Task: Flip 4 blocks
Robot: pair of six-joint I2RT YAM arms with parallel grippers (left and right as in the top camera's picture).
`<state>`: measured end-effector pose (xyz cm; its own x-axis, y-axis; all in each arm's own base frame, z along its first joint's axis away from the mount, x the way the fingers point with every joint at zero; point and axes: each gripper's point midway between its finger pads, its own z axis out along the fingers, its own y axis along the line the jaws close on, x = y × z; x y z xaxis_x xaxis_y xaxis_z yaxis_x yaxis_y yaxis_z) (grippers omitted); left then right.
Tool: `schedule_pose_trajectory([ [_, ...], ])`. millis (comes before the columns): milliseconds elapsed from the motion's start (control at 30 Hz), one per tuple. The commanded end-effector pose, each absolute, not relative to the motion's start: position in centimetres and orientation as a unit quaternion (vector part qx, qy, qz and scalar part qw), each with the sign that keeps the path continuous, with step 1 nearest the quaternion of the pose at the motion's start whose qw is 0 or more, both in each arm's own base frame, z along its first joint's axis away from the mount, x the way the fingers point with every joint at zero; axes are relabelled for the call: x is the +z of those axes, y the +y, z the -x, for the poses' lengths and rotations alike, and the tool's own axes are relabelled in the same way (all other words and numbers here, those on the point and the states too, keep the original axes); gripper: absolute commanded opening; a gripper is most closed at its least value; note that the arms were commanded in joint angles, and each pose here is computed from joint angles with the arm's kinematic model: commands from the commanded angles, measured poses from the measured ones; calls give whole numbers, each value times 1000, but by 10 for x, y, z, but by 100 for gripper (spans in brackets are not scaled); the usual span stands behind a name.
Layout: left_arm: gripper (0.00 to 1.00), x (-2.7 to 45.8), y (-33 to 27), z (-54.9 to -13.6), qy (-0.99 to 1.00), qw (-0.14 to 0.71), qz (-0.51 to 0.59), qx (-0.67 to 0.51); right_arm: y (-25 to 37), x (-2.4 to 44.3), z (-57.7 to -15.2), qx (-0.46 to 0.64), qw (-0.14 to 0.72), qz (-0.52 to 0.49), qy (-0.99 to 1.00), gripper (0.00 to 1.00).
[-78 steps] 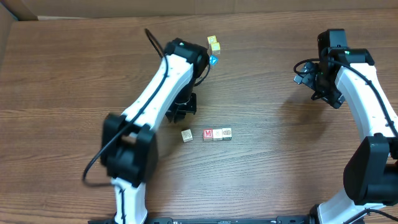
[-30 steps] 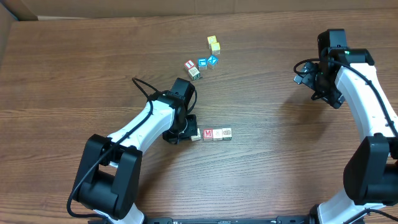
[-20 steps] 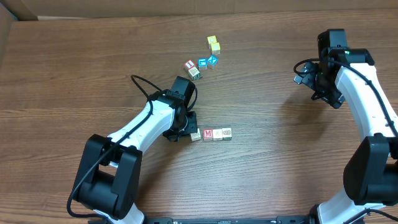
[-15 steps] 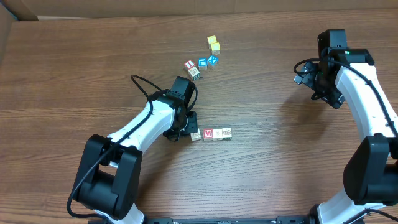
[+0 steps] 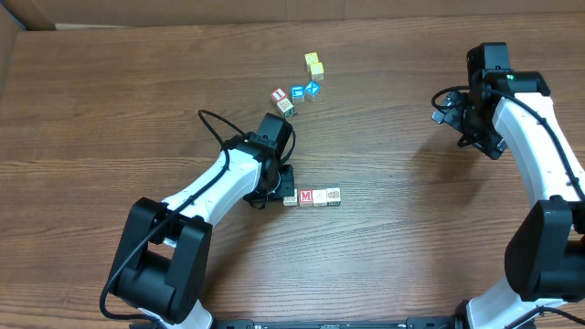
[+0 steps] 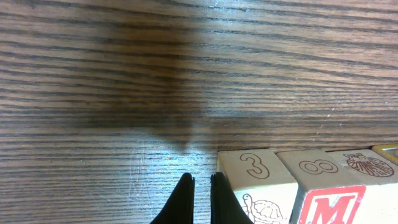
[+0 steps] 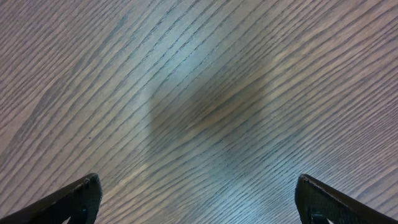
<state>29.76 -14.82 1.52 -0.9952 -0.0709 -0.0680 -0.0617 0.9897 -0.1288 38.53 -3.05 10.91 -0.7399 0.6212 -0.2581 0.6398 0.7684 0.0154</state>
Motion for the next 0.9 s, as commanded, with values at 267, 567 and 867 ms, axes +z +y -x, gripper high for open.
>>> schedule_pose_trajectory([
  [267, 4, 17, -161, -291, 995, 25, 17, -96, -32, 120, -389, -35, 142, -338, 930, 100],
  [567, 4, 27, -148, -304, 997, 48, 24, -60, -32, 120, -389, -35, 143, -338, 930, 100],
  [867, 4, 57, -176, -341, 988, 115, 10, -98, -32, 120, -390, -35, 144, -338, 930, 100],
])
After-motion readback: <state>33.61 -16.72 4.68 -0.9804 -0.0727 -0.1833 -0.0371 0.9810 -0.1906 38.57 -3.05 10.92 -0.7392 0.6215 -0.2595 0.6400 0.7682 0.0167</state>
